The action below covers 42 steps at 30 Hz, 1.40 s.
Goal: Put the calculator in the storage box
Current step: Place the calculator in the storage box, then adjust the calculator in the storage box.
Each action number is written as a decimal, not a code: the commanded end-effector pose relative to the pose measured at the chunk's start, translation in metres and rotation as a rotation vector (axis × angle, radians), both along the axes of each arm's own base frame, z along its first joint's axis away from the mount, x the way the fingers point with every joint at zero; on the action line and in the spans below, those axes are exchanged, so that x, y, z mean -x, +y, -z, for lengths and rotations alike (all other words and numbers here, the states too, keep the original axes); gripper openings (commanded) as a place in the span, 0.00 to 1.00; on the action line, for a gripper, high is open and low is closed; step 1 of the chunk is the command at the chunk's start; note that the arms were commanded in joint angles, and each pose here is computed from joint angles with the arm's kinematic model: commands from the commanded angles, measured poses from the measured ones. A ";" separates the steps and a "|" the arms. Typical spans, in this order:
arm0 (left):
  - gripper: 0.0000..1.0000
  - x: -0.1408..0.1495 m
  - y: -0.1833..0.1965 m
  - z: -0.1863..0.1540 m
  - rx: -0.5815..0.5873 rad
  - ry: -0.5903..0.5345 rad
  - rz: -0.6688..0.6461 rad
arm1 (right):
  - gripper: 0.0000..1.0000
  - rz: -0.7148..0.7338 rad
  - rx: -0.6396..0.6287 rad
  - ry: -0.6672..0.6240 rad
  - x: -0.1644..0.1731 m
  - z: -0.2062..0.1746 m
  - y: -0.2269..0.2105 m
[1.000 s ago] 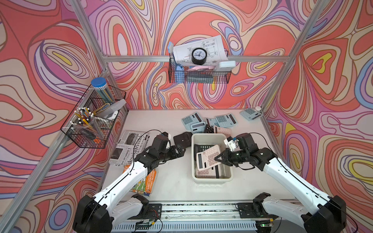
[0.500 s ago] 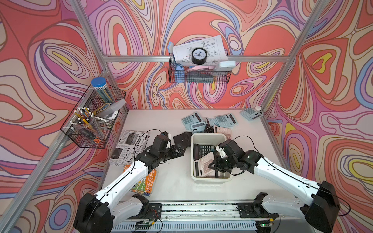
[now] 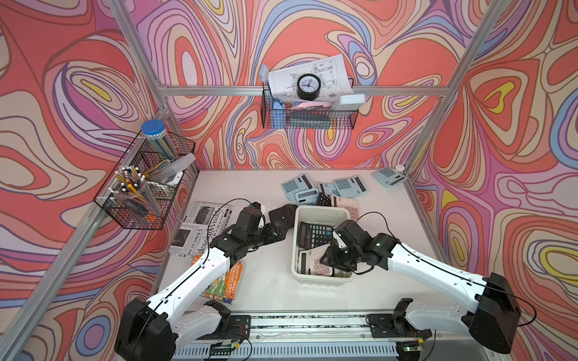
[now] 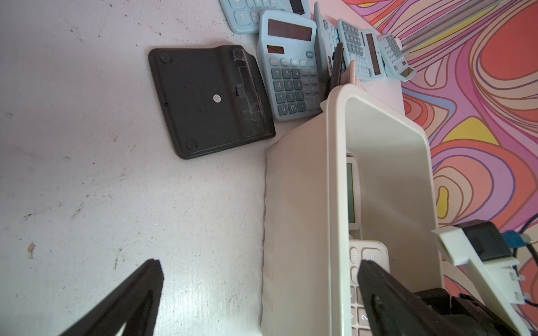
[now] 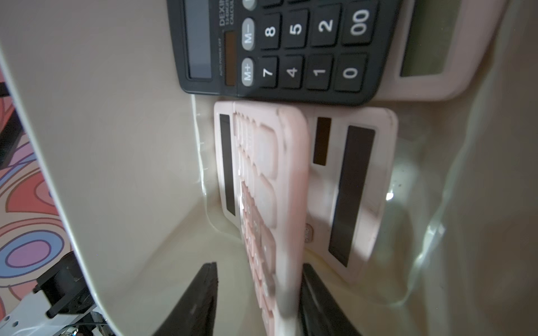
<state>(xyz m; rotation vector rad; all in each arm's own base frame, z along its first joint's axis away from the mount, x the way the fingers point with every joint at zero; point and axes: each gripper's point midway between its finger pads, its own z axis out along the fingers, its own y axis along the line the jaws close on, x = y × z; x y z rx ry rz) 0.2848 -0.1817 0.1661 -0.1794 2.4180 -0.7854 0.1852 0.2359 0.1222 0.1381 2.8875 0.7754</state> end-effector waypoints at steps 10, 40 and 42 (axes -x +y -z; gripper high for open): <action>0.98 -0.004 -0.002 -0.005 -0.004 -0.008 0.012 | 0.56 -0.029 0.142 -0.109 -0.012 -0.034 -0.021; 0.99 0.007 -0.061 0.023 0.399 0.158 0.107 | 0.53 -0.150 0.125 -0.150 -0.034 0.009 0.029; 0.99 0.010 -0.062 0.024 0.396 0.162 0.109 | 0.54 -0.127 0.140 -0.215 -0.044 -0.014 0.022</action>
